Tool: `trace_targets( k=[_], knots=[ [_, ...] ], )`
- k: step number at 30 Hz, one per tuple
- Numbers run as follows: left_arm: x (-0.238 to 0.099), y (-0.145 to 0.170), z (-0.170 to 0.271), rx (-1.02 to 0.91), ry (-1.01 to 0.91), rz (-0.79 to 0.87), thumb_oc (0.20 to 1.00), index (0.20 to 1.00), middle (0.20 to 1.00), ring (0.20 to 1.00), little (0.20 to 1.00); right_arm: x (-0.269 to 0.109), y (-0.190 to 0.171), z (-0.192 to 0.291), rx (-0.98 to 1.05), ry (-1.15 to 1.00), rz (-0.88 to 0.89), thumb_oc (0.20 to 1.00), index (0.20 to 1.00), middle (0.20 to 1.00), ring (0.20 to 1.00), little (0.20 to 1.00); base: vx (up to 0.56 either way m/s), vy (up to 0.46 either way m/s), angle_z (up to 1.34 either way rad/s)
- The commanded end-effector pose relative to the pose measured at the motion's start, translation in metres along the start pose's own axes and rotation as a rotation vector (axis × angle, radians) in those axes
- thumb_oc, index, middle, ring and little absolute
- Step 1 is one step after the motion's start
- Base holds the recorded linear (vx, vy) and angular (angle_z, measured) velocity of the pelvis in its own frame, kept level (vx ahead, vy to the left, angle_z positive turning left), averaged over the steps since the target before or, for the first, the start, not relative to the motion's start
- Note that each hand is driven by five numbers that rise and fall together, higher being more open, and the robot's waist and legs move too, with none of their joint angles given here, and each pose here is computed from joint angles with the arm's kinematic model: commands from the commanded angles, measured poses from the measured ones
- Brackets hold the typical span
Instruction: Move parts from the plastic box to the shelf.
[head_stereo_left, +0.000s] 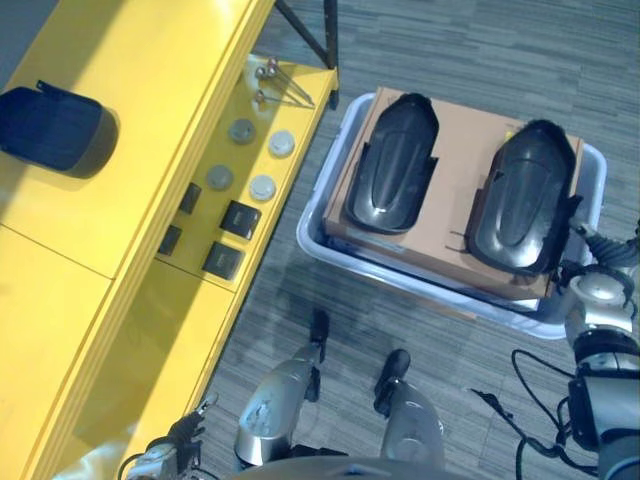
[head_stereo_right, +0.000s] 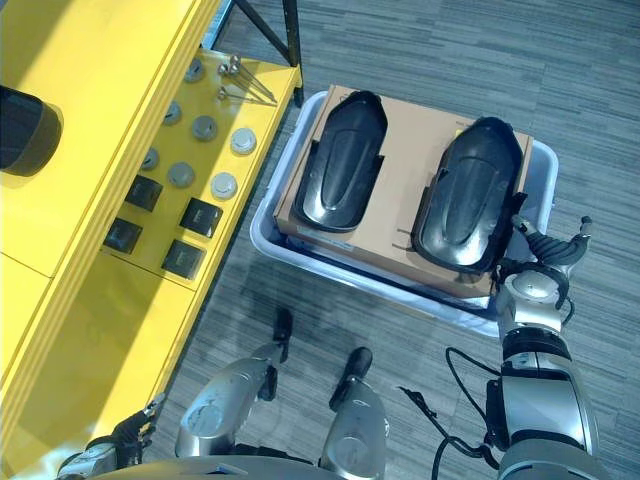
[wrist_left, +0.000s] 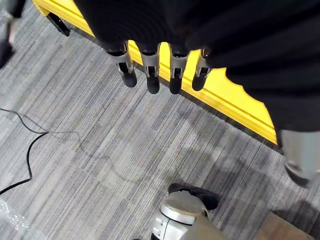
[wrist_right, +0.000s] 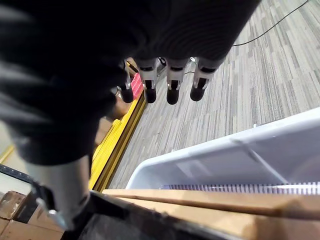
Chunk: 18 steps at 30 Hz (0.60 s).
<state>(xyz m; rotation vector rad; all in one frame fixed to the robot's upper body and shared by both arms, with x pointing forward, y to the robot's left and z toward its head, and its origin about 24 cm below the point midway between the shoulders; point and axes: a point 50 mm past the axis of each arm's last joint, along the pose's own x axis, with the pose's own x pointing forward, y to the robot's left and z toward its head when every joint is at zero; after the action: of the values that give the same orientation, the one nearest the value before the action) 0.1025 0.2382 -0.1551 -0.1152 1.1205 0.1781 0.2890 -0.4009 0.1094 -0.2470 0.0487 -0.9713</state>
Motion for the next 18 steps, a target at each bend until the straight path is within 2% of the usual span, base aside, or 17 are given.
trace_targets(
  k=[1, 10, 18],
  knots=[
    [-0.004, 0.011, -0.006, 0.024, 0.015, 0.015, 1.0, 1.0, 1.0, 1.0, 1.0, 0.005, -0.001, 0.022, -0.027, -0.093, 0.042, 1.0, 1.0, 1.0, 1.0, 1.0, -0.01, 0.007, 0.07],
    [-0.003, 0.008, 0.002, 0.02, -0.01, -0.003, 1.0, 1.0, 1.0, 1.0, 1.0, 0.001, 0.012, 0.019, -0.031, -0.076, 0.089, 1.0, 1.0, 1.0, 1.0, 1.0, -0.02, 0.008, 0.04],
    [-0.002, 0.009, 0.005, 0.014, -0.017, -0.006, 1.0, 1.0, 1.0, 1.0, 1.0, -0.005, 0.026, 0.008, -0.113, -0.013, 0.144, 1.0, 1.0, 1.0, 1.0, 1.0, 0.0, 0.006, 0.01]
  ],
)
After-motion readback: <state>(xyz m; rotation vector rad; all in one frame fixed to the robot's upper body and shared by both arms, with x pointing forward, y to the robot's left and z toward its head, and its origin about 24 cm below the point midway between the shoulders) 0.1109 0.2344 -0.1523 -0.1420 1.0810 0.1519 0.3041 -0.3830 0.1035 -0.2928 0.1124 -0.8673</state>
